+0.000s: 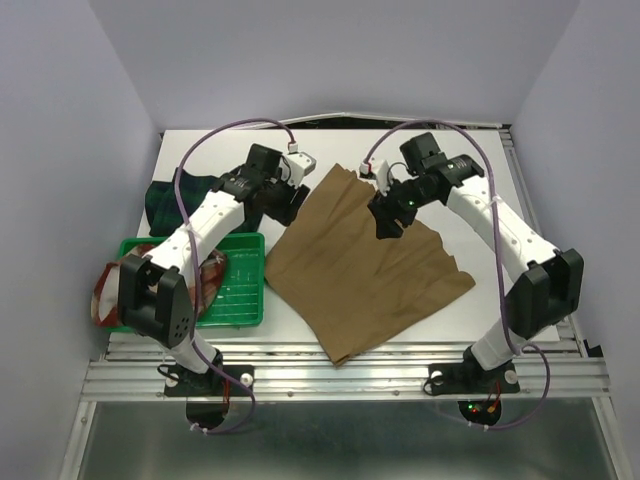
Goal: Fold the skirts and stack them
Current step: Flatten the skirt out
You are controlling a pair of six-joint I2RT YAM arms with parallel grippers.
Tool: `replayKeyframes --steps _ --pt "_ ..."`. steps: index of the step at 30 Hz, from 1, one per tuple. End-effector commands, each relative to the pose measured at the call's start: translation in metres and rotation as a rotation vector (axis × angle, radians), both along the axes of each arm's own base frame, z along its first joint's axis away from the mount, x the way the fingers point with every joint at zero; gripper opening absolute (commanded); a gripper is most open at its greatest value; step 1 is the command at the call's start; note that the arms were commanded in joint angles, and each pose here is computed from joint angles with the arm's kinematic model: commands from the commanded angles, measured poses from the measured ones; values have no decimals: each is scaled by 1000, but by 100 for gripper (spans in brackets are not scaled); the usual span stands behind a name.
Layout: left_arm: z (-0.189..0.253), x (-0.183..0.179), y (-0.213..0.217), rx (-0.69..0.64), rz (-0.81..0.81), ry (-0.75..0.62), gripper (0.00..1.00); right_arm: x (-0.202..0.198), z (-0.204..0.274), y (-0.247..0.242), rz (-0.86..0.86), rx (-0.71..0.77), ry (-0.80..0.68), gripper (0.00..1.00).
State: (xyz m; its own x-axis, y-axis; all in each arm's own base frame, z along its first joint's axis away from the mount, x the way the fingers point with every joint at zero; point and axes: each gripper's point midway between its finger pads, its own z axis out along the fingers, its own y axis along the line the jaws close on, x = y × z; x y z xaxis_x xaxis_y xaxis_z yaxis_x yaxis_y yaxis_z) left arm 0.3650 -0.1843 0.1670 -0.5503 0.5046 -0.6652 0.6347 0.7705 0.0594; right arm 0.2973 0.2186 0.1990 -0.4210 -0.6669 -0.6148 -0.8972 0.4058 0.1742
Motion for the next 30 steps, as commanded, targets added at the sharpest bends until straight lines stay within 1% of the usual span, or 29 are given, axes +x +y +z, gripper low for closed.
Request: replayKeyframes --steps 1,2,4,5,7,8,11,12,15,17,19,20,21,22,23,24,25,26,27,28,29,30 --pt "9 -24 6 26 -57 5 66 11 -62 -44 -107 -215 -11 62" --pt "3 -31 6 40 -73 17 65 23 -73 -53 -132 -250 -54 60" --pt "-4 -39 5 62 -102 38 64 25 -97 -64 -116 -294 -53 59" --pt "-11 -48 6 81 -118 63 64 26 -118 -72 -121 -322 -38 58" --pt "-19 -57 6 126 -168 71 63 28 -138 -79 -120 -355 -28 56" --pt "-28 -70 2 157 -208 93 62 29 -154 -84 -119 -378 0 54" --pt "-41 -89 0 185 -276 132 60 26 -169 -91 -107 -400 37 52" --pt "-51 -97 1 189 -287 162 59 19 -177 -94 -103 -411 57 52" --pt "-62 -98 -3 176 -298 169 58 7 -188 -95 -106 -411 108 51" --pt "-67 -90 -13 145 -299 153 58 -11 -198 -98 -111 -418 170 49" --pt "-85 -85 -23 133 -304 195 57 -25 -201 -100 -109 -418 211 49" --pt "-92 -81 -28 122 -304 206 57 -42 -203 -104 -99 -424 254 49" --pt "-112 -80 -34 126 -315 264 56 -52 -202 -103 -88 -408 283 49" --pt "-122 -75 -38 131 -319 284 56 -62 -202 -104 -78 -403 308 49" --pt "-140 -64 -44 152 -315 321 55 -74 -200 -103 -67 -392 353 49" --pt "-129 -53 -51 139 -320 285 53 -79 -200 -102 -61 -386 374 50" --pt "-153 -47 -50 165 -315 342 52 -89 -197 -103 -27 -387 413 51" --pt "-143 -23 -64 146 -319 299 51 -98 -194 -98 -5 -352 456 53" --pt "-145 -12 -70 146 -316 300 51 -104 -193 -97 5 -343 488 54" --pt "-167 -9 -69 181 -319 364 51 -117 -191 -98 30 -337 539 54" --pt "-167 3 -74 185 -313 360 50 -123 -189 -96 44 -323 573 54" --pt "-144 37 -94 149 -306 282 50 -132 -186 -92 49 -301 622 54"
